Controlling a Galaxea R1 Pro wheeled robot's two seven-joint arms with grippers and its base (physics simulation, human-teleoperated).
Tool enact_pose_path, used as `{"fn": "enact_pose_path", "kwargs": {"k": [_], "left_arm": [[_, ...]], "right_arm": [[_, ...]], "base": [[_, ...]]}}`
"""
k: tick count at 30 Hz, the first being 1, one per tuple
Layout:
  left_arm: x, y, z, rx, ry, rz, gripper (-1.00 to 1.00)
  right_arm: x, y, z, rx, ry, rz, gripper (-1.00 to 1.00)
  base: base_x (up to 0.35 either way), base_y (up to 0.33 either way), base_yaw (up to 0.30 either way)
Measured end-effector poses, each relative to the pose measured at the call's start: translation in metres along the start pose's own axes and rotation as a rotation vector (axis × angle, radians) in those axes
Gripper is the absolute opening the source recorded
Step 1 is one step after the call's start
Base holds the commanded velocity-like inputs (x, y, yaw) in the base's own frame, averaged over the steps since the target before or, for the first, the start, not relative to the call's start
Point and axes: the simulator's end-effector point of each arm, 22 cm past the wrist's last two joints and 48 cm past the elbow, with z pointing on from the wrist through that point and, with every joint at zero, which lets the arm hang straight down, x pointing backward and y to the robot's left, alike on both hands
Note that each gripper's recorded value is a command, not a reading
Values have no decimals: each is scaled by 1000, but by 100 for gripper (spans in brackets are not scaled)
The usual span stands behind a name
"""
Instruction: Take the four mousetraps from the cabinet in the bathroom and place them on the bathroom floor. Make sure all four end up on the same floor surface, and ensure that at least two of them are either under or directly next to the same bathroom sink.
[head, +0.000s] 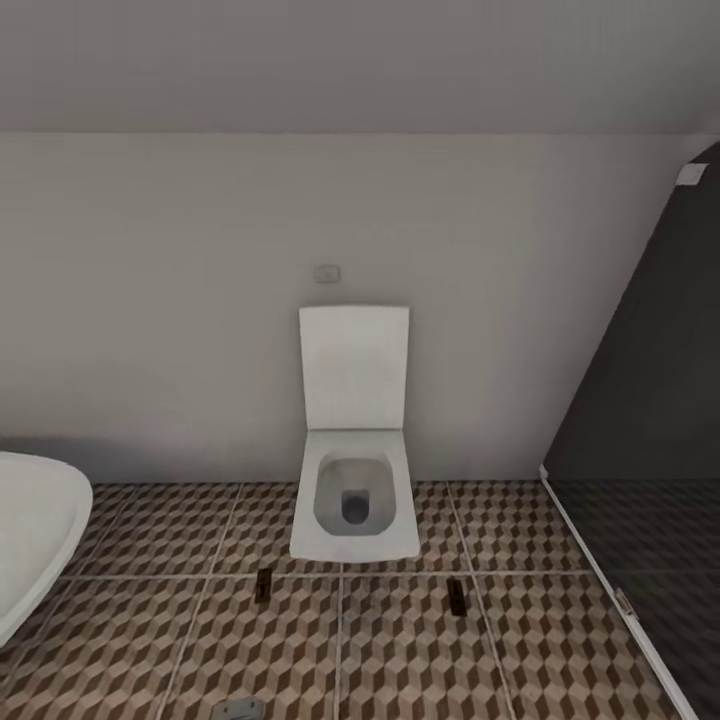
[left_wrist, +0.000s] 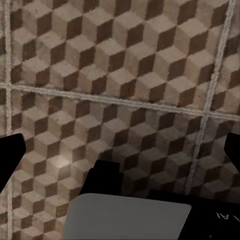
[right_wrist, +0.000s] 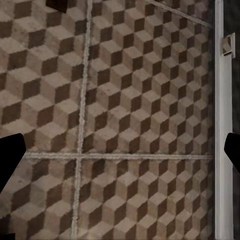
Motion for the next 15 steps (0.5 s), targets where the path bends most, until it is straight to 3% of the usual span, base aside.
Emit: {"fn": "enact_pose_path", "kwargs": {"k": [15], "left_arm": [[-7, 9, -25, -16, -2, -2, 100]], "right_arm": [[-14, -12, -20, 0, 1, 0, 100]], "base": [[0, 0, 0]]}}
